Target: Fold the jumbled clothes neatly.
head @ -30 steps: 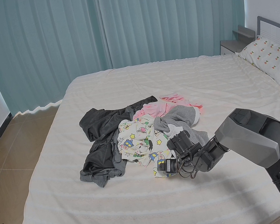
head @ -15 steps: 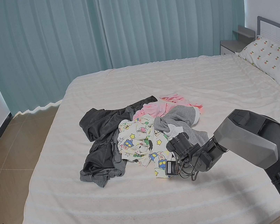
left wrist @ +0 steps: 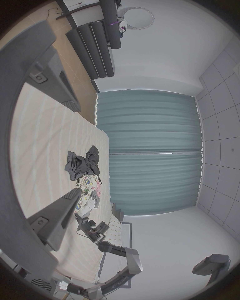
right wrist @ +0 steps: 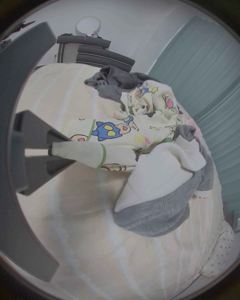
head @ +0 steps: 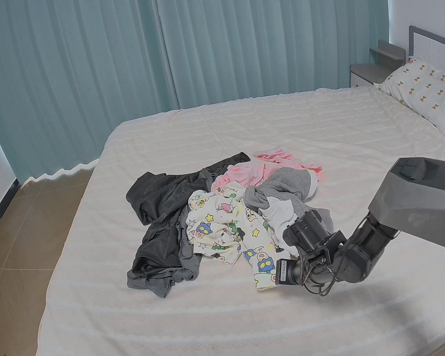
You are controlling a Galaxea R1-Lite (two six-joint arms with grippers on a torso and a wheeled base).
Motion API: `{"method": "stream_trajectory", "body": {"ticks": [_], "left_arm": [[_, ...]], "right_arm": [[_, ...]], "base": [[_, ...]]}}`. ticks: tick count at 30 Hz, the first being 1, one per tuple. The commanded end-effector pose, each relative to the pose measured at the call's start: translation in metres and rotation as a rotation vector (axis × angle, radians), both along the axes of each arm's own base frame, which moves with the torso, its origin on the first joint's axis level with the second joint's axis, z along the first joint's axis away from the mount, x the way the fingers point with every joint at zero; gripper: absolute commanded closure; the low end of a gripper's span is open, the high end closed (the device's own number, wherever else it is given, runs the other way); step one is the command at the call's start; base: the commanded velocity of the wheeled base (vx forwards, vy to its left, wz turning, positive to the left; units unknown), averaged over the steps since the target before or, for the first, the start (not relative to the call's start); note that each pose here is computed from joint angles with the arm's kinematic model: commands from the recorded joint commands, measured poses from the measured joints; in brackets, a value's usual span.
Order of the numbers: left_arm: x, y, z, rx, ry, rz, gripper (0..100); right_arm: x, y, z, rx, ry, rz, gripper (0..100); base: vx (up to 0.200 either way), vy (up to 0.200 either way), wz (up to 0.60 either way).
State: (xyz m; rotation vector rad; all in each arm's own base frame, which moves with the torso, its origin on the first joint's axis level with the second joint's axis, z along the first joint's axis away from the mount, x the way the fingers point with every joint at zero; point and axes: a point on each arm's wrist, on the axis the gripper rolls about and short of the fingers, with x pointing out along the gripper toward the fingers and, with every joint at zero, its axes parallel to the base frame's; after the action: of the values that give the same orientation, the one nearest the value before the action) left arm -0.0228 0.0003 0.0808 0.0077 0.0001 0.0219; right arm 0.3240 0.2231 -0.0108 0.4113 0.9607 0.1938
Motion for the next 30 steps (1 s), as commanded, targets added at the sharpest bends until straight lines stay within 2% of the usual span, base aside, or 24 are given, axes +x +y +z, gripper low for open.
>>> {"method": "stream_trajectory", "body": {"ticks": [1, 10, 17, 24, 25, 26, 28, 30], "left_arm": [[0.000, 0.000, -0.005, 0.000, -0.002, 0.001, 0], [0.000, 0.000, -0.005, 0.000, -0.002, 0.001, 0], [0.000, 0.000, -0.005, 0.000, -0.002, 0.001, 0], [0.000, 0.000, -0.005, 0.000, -0.002, 0.000, 0], [0.000, 0.000, -0.005, 0.000, -0.002, 0.000, 0], [0.000, 0.000, -0.005, -0.003, -0.003, -0.002, 0], [0.000, 0.000, -0.005, -0.003, -0.003, -0.002, 0], [0.000, 0.000, -0.005, 0.005, -0.003, -0.007, 0]], "right_arm": [[-0.069, -0.019, 0.066, 0.105, -0.134, 0.074, 100], [-0.135, -0.055, 0.118, 0.200, -0.247, 0.129, 100], [-0.169, -0.079, 0.171, 0.315, -0.398, 0.152, 100], [-0.185, -0.083, 0.224, 0.415, -0.508, 0.194, 100], [-0.185, -0.083, 0.224, 0.415, -0.508, 0.194, 100], [-0.192, -0.085, 0.241, 0.443, -0.543, 0.215, 100], [-0.193, -0.086, 0.248, 0.451, -0.557, 0.219, 100], [-0.200, -0.085, 0.264, 0.469, -0.581, 0.263, 100]], "base": [[0.000, 0.000, 0.00], [0.000, 0.000, 0.00], [0.000, 0.000, 0.00], [0.000, 0.000, 0.00], [0.000, 0.000, 0.00], [0.000, 0.000, 0.00], [0.000, 0.000, 0.00], [0.000, 0.000, 0.00]]}}
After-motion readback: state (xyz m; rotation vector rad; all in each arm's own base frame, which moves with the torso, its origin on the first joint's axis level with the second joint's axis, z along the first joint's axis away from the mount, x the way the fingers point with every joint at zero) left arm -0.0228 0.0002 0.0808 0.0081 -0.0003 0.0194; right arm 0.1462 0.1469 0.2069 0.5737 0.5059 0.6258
